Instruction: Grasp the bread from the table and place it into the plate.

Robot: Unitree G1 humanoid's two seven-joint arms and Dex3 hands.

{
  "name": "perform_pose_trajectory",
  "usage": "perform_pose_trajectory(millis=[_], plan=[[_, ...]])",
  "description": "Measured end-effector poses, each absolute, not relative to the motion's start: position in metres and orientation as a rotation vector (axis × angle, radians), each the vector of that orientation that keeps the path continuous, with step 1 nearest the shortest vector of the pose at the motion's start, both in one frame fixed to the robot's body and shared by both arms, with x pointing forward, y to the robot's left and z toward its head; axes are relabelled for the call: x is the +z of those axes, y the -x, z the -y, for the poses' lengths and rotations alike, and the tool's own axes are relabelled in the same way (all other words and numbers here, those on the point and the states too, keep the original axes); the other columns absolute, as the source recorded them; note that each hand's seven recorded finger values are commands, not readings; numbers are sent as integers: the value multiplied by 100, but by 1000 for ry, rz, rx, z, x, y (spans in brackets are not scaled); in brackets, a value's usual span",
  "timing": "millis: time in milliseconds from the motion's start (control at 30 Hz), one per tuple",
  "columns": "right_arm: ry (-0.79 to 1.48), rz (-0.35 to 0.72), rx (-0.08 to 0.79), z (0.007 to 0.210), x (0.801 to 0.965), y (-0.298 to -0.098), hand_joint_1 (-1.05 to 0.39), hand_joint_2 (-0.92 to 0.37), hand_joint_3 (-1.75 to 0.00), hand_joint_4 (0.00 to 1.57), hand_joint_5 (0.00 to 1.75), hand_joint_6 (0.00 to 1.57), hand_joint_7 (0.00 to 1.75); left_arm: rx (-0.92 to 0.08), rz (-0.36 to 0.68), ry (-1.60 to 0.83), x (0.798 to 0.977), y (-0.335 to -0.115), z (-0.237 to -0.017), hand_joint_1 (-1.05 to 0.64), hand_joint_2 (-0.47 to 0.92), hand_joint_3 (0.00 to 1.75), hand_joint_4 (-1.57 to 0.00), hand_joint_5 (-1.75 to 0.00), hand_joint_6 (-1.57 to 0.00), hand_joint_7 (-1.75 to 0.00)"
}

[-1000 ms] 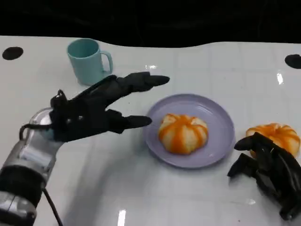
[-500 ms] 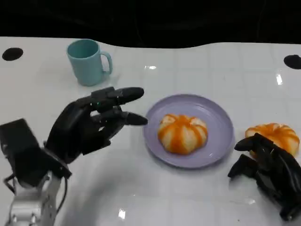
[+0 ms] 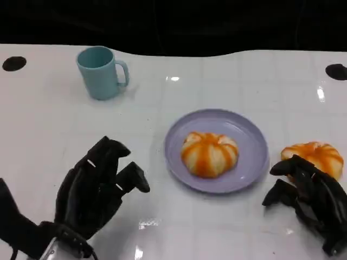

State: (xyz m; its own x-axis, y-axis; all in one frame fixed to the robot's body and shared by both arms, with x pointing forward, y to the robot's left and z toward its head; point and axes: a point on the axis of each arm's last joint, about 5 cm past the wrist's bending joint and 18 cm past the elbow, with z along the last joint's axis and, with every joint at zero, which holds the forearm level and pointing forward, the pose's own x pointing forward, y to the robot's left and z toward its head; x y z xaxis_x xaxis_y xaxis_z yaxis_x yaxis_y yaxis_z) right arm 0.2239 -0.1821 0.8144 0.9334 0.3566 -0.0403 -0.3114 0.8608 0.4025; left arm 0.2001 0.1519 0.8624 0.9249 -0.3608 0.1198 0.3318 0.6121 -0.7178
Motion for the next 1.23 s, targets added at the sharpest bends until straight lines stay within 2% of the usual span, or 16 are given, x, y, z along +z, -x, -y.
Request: perform_pose_trajectory(millis=[100, 200, 300, 900, 1033, 1233], plan=[[-403, -113, 350, 183, 815, -224, -54, -92, -24, 68, 152, 64, 121, -395, -104, 842, 853, -190, -153, -61, 92, 34, -84, -175, -65, -157], [-404, -115, 348, 183, 814, -224, -54, -92, -22, 70, 154, 65, 121, -395, -106, 845, 852, -189, -155, -57, 92, 35, -89, -175, -67, -169], [-414, -124, 341, 182, 814, -224, -54, -92, -21, 68, 153, 63, 120, -397, -111, 847, 850, -188, -156, -55, 92, 34, -91, -175, -68, -172], [-448, -138, 331, 183, 816, -225, -54, -92, -20, 67, 154, 62, 122, -398, -131, 828, 845, -186, -157, -55, 92, 34, -91, -175, -68, -173], [-445, -138, 331, 183, 816, -224, -56, -92, -20, 67, 154, 62, 123, -400, -137, 823, 844, -186, -157, -58, 92, 27, -90, -175, -66, -171], [-430, -133, 325, 183, 816, -224, -54, -92, -19, 65, 154, 60, 123, -415, -160, 824, 843, -186, -157, -58, 92, 26, -90, -175, -66, -173]])
